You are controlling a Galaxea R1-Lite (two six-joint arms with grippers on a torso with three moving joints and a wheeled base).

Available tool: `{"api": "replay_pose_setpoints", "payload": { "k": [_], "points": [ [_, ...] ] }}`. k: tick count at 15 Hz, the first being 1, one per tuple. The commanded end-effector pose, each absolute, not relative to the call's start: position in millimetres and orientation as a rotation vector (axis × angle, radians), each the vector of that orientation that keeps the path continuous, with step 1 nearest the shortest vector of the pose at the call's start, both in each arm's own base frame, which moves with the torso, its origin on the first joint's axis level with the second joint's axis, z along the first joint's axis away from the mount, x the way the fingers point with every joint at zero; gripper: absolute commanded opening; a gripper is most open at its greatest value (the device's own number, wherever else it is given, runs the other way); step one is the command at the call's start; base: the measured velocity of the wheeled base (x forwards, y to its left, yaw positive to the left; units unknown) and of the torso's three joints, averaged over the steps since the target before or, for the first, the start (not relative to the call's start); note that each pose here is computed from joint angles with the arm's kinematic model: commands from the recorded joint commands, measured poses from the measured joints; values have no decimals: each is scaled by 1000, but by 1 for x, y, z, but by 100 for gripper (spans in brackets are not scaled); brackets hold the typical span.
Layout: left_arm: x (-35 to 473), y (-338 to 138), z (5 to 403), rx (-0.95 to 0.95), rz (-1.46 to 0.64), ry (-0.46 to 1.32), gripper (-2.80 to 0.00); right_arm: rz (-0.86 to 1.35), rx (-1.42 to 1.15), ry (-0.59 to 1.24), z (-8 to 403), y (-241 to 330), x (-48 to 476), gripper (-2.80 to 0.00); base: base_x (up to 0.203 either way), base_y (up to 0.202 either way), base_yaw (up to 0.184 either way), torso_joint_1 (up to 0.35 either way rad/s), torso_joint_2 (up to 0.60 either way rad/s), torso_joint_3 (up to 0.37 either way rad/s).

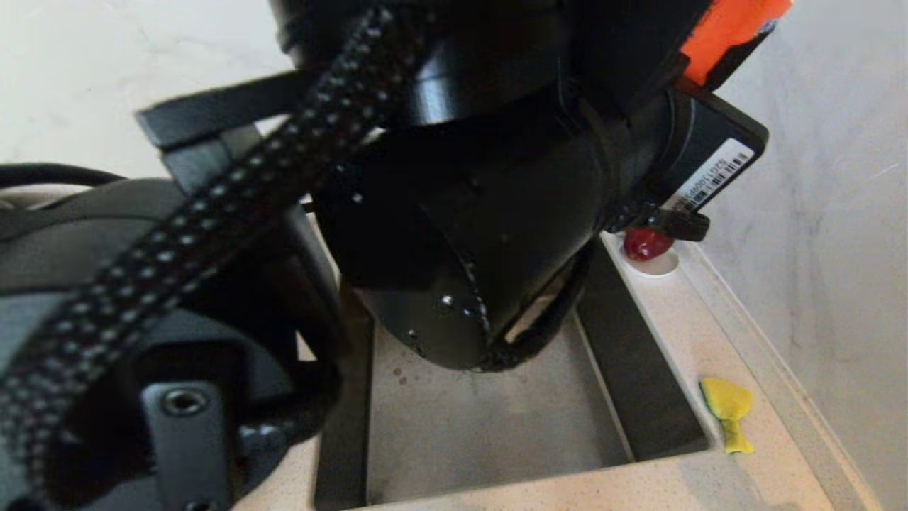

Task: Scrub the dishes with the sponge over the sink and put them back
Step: Squeeze it onto the sponge

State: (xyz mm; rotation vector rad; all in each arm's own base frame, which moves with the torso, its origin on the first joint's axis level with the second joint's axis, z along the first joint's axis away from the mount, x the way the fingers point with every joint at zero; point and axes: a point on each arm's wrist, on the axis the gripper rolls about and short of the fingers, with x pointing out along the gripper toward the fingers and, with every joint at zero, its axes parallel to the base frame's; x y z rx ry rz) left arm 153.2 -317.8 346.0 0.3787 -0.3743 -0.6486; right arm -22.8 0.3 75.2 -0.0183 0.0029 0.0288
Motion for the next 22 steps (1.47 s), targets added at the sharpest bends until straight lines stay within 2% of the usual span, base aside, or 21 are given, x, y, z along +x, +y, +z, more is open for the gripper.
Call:
{"api": "replay_pose_setpoints", "payload": {
  "k": [1,6,12,18,22],
  "points": [
    [154,-339,327,416,-666,-342,-280,30,-20,1,75,0,-23,-280,0,0,0,0,0,0],
    [160,-367,300,450,-649,-365,-280,29,-19,1,75,0,-23,-280,0,0,0,0,0,0],
    [168,-392,260,536,-620,-297,-280,29,-20,1,75,0,-23,-280,0,0,0,0,0,0],
    [177,-425,194,755,-565,-205,-280,29,-20,3,75,0,-23,-280,0,0,0,0,0,0],
    [181,-432,170,885,-501,-164,-280,29,-18,1,75,0,-23,-280,0,0,0,0,0,0]
  ]
}}
